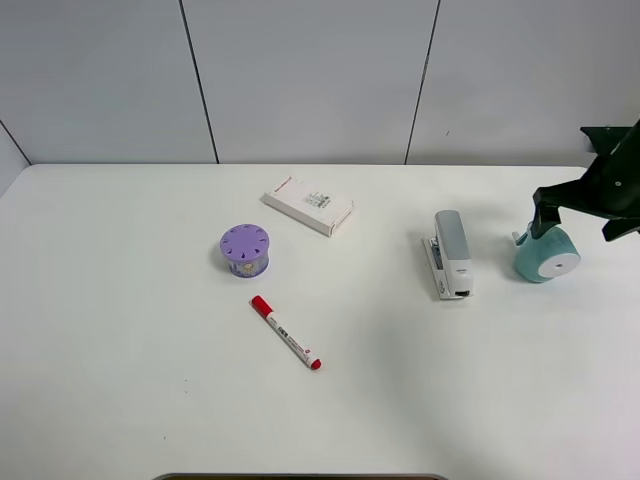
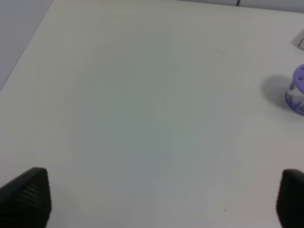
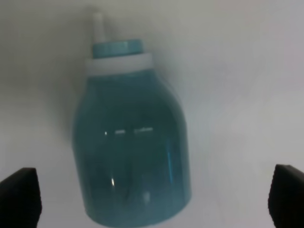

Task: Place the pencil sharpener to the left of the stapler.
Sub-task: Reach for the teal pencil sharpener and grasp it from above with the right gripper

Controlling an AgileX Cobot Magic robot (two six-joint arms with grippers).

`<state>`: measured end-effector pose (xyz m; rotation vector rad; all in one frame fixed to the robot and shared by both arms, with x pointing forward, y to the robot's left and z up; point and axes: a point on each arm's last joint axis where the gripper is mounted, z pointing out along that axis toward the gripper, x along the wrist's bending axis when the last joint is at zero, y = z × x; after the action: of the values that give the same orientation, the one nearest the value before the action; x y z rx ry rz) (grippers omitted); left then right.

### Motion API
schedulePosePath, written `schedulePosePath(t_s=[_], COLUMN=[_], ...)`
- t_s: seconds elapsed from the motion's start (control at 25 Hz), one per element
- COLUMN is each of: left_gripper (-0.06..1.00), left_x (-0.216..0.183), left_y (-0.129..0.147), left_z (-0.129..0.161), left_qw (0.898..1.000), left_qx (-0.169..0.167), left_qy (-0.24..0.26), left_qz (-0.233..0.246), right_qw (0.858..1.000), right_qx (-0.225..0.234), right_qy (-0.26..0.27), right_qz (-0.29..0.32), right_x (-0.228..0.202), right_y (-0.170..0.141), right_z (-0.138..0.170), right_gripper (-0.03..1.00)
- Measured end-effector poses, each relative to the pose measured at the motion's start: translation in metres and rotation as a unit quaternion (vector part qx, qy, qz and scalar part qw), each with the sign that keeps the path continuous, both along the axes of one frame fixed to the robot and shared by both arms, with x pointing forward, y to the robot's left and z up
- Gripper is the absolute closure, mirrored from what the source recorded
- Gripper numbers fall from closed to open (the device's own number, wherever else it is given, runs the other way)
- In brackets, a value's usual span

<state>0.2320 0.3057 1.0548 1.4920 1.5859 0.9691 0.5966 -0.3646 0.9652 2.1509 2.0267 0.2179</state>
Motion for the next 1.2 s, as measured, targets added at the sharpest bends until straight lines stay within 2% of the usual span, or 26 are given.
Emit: schedulePosePath(t_s=[0.2,0.68,0.92,1.2], left_gripper=[-0.01,-0.01,-0.01,-0.01], left_x=[0.000,0.000,0.000,0.000], left_y=[0.000,0.000,0.000,0.000], left_z=[0.000,0.000,0.000,0.000], left_qw=[1.000,1.000,1.000,1.000], left_qx=[0.000,0.000,0.000,0.000], left_qy=[0.000,0.000,0.000,0.000], left_qz=[0.000,0.000,0.000,0.000], right_qw=[1.000,0.999,1.000,0.999], right_qx=[0.006,-0.003,-0.004,-0.001], right_qy=[0.023,0.031,0.022,0.038], right_qz=[0.010,0.017,0.017,0.017], right_x=[0.005,0.015,0.019,0.019], right_y=[0.007,0.005,0.004,0.004], right_z=[-0.020,-0.054,-0.062,-0.074], right_gripper=[0.02,0.02,0.03,0.03])
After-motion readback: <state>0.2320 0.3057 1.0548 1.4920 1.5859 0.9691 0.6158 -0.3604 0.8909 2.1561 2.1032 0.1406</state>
